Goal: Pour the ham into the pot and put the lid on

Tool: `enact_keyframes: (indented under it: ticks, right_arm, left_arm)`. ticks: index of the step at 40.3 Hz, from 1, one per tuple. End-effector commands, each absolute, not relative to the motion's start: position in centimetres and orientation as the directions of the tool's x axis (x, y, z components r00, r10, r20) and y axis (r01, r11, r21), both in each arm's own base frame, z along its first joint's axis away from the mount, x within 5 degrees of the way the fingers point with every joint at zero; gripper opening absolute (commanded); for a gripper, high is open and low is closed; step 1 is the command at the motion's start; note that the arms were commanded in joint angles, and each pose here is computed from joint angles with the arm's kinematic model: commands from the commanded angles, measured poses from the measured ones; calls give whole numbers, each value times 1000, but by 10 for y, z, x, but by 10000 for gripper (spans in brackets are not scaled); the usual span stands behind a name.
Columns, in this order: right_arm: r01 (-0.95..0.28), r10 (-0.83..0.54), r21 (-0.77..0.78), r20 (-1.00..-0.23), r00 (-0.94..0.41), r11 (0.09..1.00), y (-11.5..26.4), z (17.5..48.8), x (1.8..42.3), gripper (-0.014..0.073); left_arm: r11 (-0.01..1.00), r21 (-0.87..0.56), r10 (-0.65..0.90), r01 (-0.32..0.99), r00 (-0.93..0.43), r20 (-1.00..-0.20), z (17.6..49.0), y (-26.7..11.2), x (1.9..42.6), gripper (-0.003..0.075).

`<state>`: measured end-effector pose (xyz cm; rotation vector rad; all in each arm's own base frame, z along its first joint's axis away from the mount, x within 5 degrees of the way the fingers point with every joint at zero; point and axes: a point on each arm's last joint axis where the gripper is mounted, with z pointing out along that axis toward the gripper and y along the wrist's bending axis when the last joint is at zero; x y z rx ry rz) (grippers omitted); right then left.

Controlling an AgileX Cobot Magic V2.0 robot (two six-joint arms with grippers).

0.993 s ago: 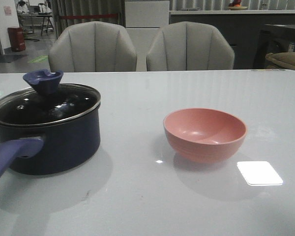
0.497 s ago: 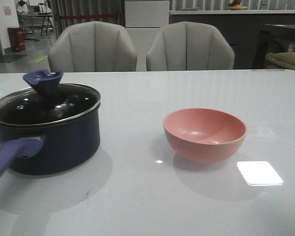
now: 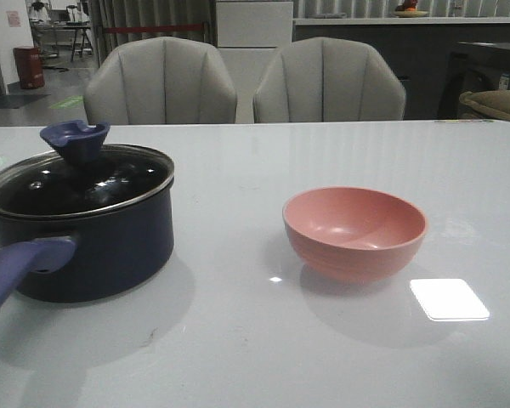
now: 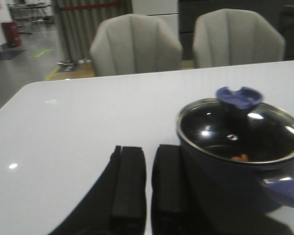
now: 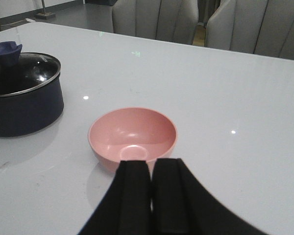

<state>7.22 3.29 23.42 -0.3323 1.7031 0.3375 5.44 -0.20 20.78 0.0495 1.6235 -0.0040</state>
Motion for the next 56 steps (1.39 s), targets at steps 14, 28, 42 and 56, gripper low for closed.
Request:
enact_keyframes:
  ticks: [14, 28, 42, 56]
  right_arm:
    - [-382, 7, 33, -998, -69, 924, 31, 249, 74, 162]
    - [-382, 7, 33, -998, -69, 924, 31, 249, 74, 162]
    - [-382, 7, 33, -998, -69, 924, 31, 249, 74, 162]
    - [-330, -50, -56, -998, 25, 942, 25, 243, 72, 162]
  left_arm:
    - [999, 17, 24, -48, 157, -987, 212, 3, 54, 113]
    - [999, 17, 24, -48, 157, -987, 212, 3, 54, 113]
    - [999, 17, 24, -48, 157, -987, 212, 3, 54, 113]
    - [999, 17, 24, -48, 157, -987, 212, 3, 54, 113]
